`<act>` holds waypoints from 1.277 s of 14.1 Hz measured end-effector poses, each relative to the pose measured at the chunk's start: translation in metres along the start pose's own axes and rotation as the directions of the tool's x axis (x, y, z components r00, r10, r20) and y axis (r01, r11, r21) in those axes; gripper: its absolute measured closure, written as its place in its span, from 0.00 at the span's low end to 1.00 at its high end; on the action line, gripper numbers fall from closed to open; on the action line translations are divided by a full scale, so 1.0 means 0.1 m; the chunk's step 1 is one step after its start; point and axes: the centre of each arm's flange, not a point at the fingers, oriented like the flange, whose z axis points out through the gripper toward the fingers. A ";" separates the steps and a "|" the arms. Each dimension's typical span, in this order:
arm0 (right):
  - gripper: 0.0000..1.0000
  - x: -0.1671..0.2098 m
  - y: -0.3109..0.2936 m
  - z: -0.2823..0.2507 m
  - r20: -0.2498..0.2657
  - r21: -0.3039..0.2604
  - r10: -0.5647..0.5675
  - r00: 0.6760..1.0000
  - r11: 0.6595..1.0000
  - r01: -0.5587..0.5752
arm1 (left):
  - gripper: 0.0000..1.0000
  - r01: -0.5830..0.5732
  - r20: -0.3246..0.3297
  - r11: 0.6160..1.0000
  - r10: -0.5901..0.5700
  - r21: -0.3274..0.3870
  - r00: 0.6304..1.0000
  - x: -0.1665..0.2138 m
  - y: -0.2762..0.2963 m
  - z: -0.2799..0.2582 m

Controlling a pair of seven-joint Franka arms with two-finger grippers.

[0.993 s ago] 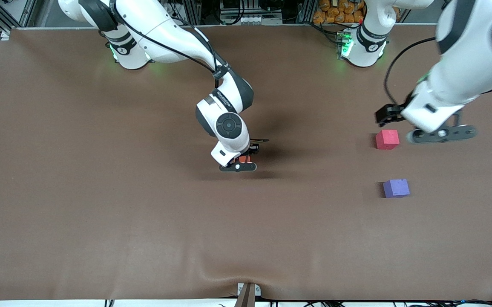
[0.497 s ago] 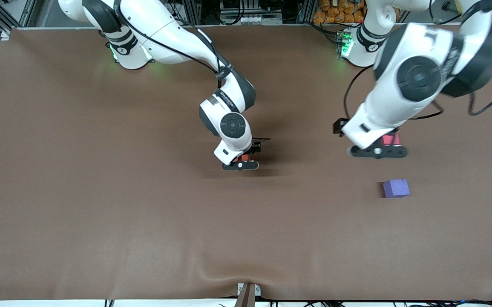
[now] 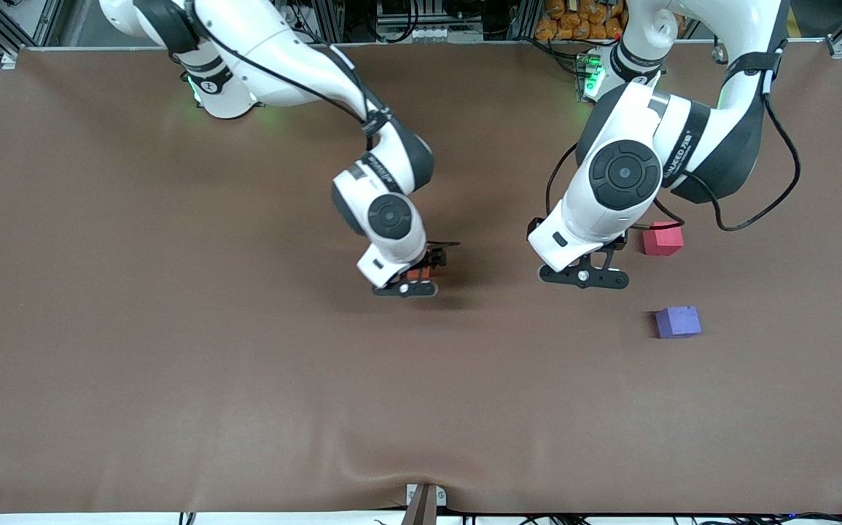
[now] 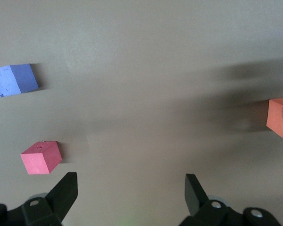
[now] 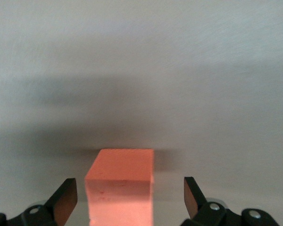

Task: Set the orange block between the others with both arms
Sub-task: 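Take the orange cube with the left gripper while the right gripper releases, then withdraw the right gripper while the left gripper holds the orange cube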

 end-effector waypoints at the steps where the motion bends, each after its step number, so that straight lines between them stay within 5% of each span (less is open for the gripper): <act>1: 0.00 0.09 0.13 -0.14 0.005 0.001 0.021 1.000 1.000 -0.021 | 0.00 0.000 -0.012 1.000 0.000 -0.004 1.000 0.02 0.00 -0.01; 6: 0.00 0.45 0.73 -0.51 0.037 -0.006 0.028 0.999 1.000 -0.028 | 0.00 -0.048 -0.121 0.997 0.041 -0.054 0.992 0.16 0.49 0.17; 12: 0.00 0.89 1.50 -0.55 0.048 0.003 -0.001 0.999 1.000 0.001 | 0.00 0.095 -0.162 0.986 -0.117 -0.140 0.980 0.22 1.74 0.70; 18: 0.00 1.28 2.30 -0.65 0.019 0.025 -0.006 1.000 1.000 0.006 | 0.00 0.142 -0.169 0.974 -0.172 -0.175 0.971 0.18 2.32 1.27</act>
